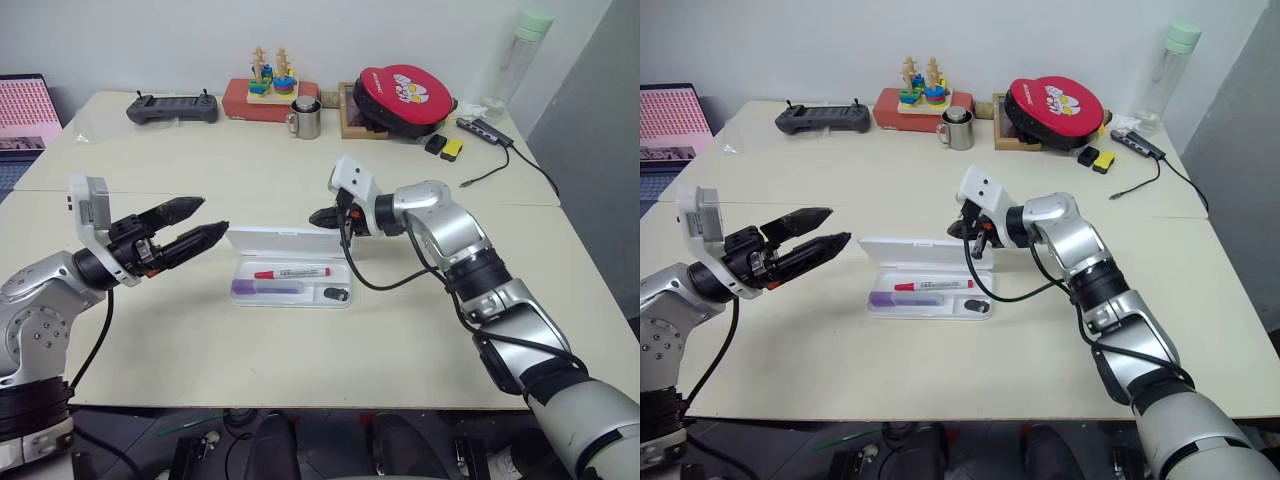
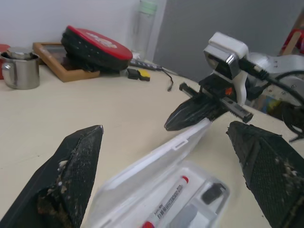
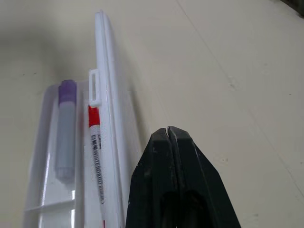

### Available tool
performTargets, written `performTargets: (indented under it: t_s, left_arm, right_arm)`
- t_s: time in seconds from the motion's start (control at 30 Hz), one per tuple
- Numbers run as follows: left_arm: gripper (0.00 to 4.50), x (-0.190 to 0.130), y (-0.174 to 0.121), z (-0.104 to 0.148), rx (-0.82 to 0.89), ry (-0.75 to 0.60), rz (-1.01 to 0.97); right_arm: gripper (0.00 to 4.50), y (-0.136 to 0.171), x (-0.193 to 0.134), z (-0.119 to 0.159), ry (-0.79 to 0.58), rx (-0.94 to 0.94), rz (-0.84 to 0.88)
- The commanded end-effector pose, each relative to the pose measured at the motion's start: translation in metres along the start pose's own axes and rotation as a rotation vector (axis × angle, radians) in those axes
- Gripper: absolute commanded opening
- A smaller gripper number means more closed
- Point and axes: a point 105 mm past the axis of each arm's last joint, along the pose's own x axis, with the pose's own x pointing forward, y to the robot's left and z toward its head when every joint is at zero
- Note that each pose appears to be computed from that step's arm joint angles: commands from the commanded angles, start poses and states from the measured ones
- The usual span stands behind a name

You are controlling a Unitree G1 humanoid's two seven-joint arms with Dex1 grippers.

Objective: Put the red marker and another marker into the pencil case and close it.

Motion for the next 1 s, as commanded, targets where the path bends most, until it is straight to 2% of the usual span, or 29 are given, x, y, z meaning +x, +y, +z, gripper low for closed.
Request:
performTargets:
  t_s: [0.03, 0.23, 0.33, 0.47, 0.57, 0.6, 0.63, 0.73, 0.83, 0.93, 1.0]
  left_arm:
    - [4.50, 0.002, -0.008, -0.015, 0.067, 0.134, -0.048]
    - [4.50, 0.001, -0.003, -0.016, 0.080, 0.139, -0.027]
    - [4.50, 0.003, -0.003, -0.018, 0.072, 0.146, -0.025]
    - [4.50, 0.003, -0.005, -0.021, 0.058, 0.148, -0.024]
    - [4.50, 0.007, -0.007, -0.029, 0.052, 0.165, -0.033]
    - [4.50, 0.008, -0.006, -0.028, 0.051, 0.157, -0.021]
    - [4.50, 0.007, -0.001, -0.026, 0.051, 0.149, 0.008]
    - [4.50, 0.001, 0.020, -0.023, 0.096, 0.141, 0.131]
    - [4.50, -0.009, 0.045, -0.021, 0.087, 0.111, 0.302]
    - [4.50, -0.024, 0.067, -0.029, 0.124, 0.130, 0.469]
    - [4.50, -0.032, 0.075, -0.036, 0.126, 0.151, 0.542]
  right_arm:
    - [0.01, 0.025, 0.006, -0.008, 0.044, -0.064, 0.046]
    - [0.01, 0.036, 0.015, -0.051, 0.176, -0.091, -0.009]
    - [0.01, 0.046, 0.021, -0.077, 0.213, -0.034, -0.044]
    - [0.01, 0.050, 0.015, -0.073, 0.156, 0.056, -0.057]
    - [0.01, 0.058, 0.012, -0.080, 0.180, 0.034, -0.047]
    - [0.01, 0.061, 0.013, -0.078, 0.168, 0.028, -0.038]
    - [0.01, 0.060, 0.013, -0.066, 0.099, 0.052, -0.049]
    - [0.01, 0.050, 0.006, -0.039, -0.062, 0.205, -0.096]
    - [0.01, 0.041, -0.017, -0.028, -0.169, 0.250, -0.159]
    - [0.47, 0.029, -0.053, -0.034, -0.228, 0.296, -0.285]
    - [0.94, 0.022, -0.072, -0.037, -0.260, 0.327, -0.366]
